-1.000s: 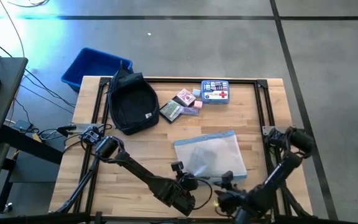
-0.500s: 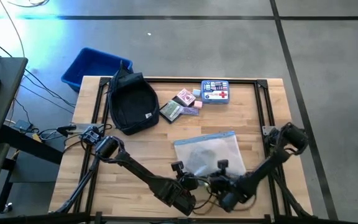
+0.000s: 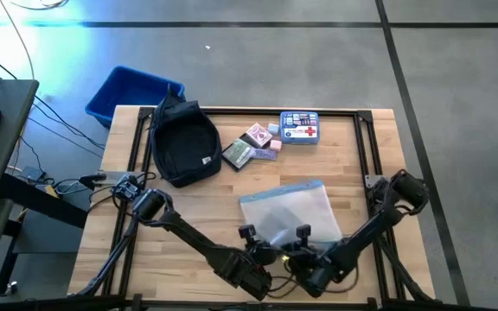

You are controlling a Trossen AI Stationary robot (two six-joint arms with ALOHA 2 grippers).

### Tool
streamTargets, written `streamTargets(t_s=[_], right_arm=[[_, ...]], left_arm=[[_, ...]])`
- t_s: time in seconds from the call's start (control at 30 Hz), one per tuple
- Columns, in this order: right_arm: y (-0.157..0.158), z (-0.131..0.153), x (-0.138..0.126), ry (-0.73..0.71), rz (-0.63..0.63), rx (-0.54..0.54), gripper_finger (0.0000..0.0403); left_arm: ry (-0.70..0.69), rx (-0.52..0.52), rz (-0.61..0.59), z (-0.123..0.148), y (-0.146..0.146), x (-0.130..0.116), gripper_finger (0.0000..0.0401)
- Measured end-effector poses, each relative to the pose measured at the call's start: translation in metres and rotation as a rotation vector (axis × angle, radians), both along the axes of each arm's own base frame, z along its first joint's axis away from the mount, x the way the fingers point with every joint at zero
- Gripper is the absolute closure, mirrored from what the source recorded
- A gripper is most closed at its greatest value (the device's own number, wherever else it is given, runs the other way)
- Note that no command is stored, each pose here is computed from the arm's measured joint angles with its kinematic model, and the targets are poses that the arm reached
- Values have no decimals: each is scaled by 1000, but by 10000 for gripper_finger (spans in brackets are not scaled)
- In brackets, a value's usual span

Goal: Unpack backpack
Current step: Put the black calculator into the transparent zipper bag

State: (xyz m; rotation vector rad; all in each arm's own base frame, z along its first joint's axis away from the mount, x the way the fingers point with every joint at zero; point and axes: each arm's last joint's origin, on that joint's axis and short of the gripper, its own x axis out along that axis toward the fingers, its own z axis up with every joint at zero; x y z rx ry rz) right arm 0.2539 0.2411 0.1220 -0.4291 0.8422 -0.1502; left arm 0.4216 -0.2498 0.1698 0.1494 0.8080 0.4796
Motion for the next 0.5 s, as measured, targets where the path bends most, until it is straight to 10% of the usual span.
streamTargets(t_s=[0.5], right_arm=[[-24,-1,21,-97,-162,37,387]], left_arm=[[-3,-1,1,0,0,0,401]])
